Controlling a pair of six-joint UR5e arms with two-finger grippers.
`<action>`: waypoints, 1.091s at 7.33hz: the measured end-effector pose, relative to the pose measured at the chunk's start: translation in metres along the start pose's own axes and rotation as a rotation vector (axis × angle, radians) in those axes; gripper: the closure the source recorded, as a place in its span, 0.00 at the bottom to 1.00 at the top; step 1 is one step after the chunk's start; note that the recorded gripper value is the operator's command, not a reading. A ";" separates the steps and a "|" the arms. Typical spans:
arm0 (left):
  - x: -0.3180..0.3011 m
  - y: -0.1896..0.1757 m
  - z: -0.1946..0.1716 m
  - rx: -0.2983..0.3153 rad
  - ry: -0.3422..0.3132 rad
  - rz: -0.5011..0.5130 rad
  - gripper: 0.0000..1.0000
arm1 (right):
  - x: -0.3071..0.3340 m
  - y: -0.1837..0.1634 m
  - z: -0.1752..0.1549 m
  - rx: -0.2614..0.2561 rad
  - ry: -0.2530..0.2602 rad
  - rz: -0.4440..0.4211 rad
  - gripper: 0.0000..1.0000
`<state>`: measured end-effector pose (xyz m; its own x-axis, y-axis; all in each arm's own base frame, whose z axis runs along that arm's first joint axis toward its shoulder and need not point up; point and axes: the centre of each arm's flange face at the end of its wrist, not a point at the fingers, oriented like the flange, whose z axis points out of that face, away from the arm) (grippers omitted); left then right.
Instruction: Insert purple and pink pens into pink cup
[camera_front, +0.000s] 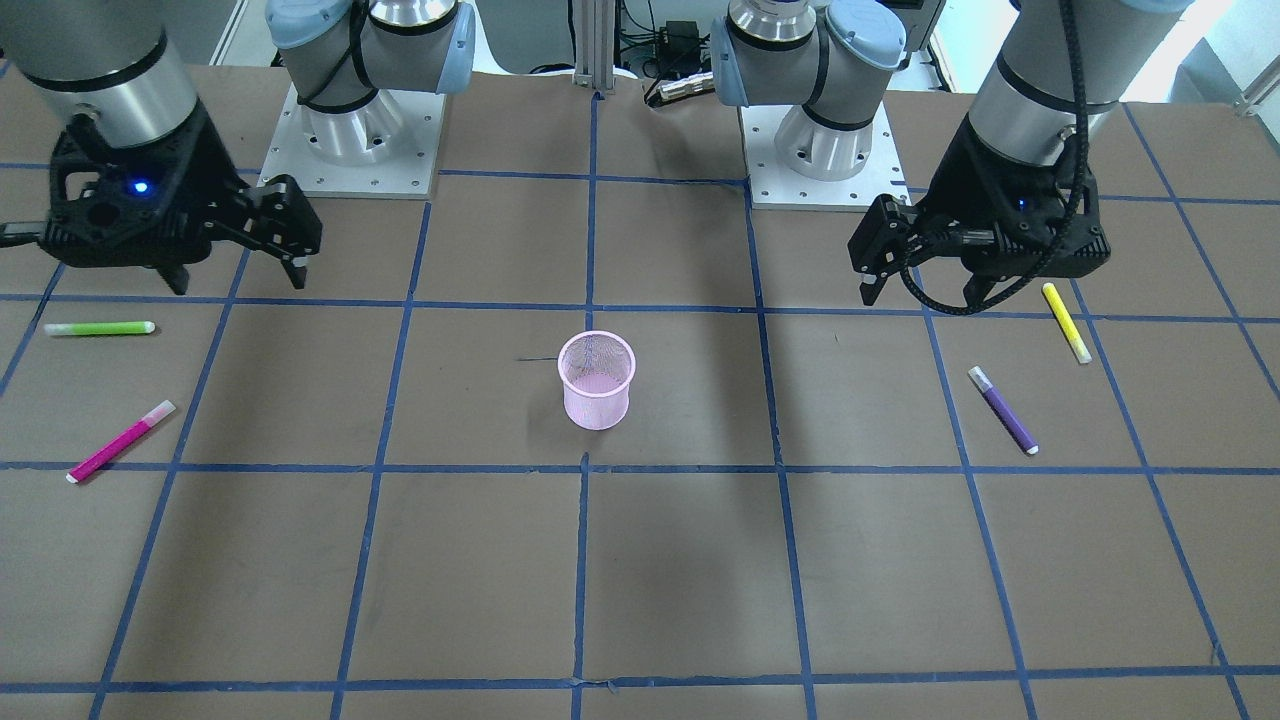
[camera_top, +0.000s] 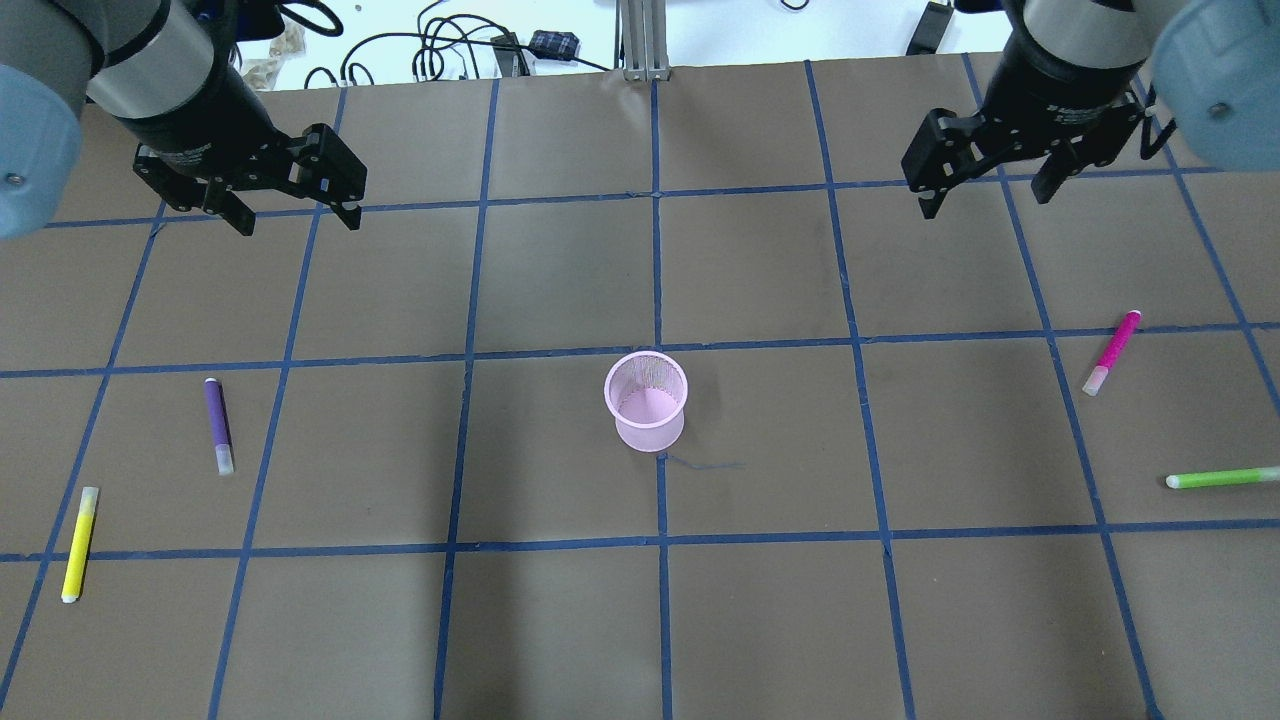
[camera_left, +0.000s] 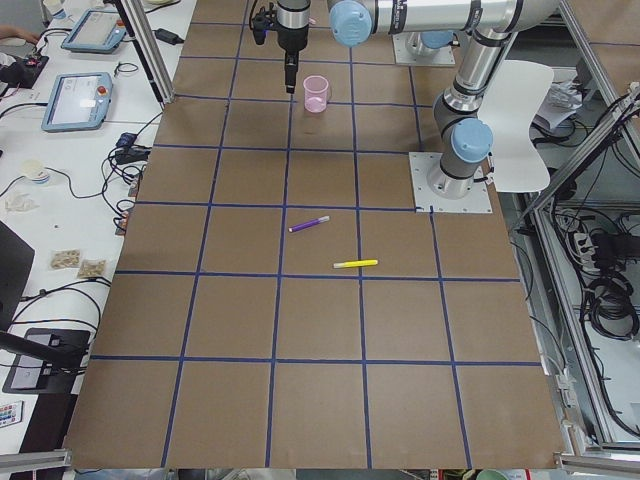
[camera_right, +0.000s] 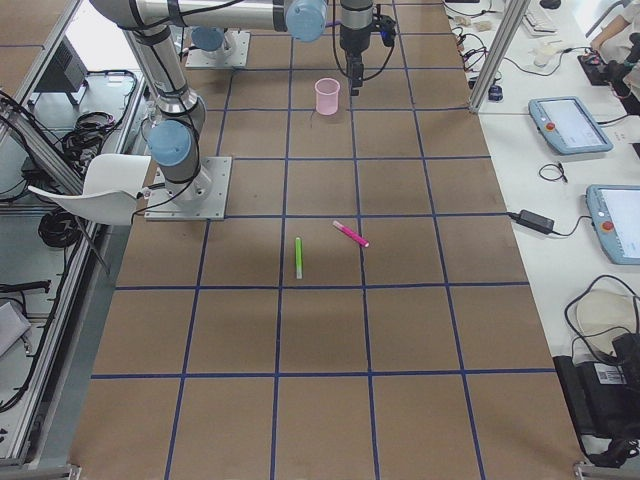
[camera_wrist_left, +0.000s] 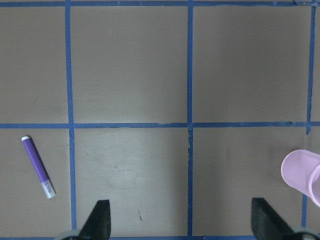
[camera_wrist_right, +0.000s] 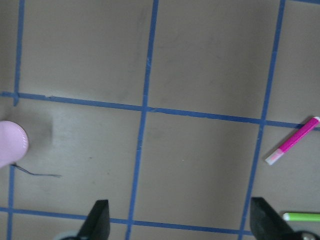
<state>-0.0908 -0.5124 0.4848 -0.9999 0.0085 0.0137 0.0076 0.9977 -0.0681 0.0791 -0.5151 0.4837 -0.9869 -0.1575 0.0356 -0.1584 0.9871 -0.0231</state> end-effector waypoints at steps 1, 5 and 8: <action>0.003 0.003 -0.002 -0.006 0.001 0.007 0.00 | 0.040 0.002 0.005 -0.016 -0.002 -0.113 0.00; -0.027 -0.002 0.002 -0.018 -0.026 -0.041 0.00 | 0.183 0.027 0.069 -0.053 -0.069 -0.637 0.00; -0.123 -0.014 0.038 -0.057 -0.067 -0.211 0.00 | 0.228 0.005 0.148 -0.027 -0.082 -1.244 0.00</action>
<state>0.0316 -0.5305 0.4461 -0.9780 -0.2036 -0.0449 -0.2032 0.9790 -0.0145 -0.1511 -0.5500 0.3441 -0.1670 -0.9850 -0.0439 -0.9859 0.1671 0.0025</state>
